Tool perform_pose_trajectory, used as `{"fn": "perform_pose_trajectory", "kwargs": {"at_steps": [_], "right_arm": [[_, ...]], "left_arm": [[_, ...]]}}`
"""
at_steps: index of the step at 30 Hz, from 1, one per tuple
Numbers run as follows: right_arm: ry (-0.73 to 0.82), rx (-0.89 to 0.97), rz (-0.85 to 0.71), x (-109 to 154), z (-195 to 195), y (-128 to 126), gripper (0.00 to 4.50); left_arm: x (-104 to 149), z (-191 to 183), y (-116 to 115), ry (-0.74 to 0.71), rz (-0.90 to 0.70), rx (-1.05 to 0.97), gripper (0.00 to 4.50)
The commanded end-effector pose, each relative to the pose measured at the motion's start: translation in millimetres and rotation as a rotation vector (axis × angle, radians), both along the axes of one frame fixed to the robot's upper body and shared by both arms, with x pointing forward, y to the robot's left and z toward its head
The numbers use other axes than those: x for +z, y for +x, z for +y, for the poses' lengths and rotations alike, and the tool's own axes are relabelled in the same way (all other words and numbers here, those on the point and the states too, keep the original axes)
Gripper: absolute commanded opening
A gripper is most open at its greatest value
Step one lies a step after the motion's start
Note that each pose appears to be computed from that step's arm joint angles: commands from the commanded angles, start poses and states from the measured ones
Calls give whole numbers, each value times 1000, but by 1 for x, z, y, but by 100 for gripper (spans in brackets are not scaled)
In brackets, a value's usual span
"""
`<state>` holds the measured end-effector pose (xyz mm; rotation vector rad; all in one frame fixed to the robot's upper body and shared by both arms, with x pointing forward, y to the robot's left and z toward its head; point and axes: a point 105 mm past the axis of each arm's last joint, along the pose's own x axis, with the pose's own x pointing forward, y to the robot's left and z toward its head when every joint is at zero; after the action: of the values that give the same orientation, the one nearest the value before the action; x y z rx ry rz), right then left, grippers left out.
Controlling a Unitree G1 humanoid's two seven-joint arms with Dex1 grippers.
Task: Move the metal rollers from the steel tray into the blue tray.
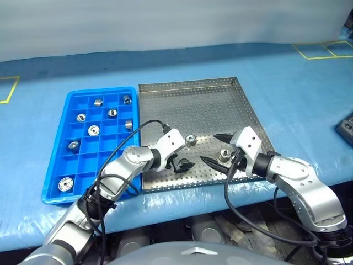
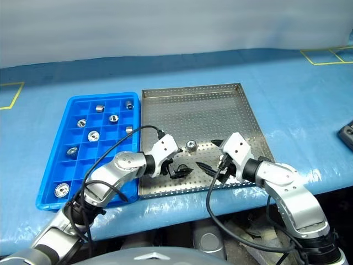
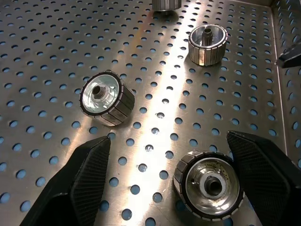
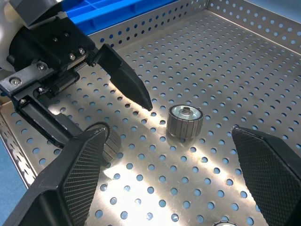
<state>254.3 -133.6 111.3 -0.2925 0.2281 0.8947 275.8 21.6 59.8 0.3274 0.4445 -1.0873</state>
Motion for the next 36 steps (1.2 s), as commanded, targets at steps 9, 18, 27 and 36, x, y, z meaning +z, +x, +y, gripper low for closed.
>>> {"fn": "perform_pose_trajectory", "kwargs": {"at_steps": [9, 18, 27, 36], "right_arm": [[15, 13, -37, 7, 2, 2, 450], [19, 16, -43, 6, 4, 3, 450], [23, 20, -46, 5, 4, 4, 450], [24, 20, -49, 5, 4, 4, 450]], "left_arm": [[-5, -2, -2, 6, 7, -25, 373], [-6, -1, 2, 3, 8, 2, 314], [-5, 1, 8, 1, -10, 43, 272], [-5, 1, 9, -3, -17, 41, 170]]}}
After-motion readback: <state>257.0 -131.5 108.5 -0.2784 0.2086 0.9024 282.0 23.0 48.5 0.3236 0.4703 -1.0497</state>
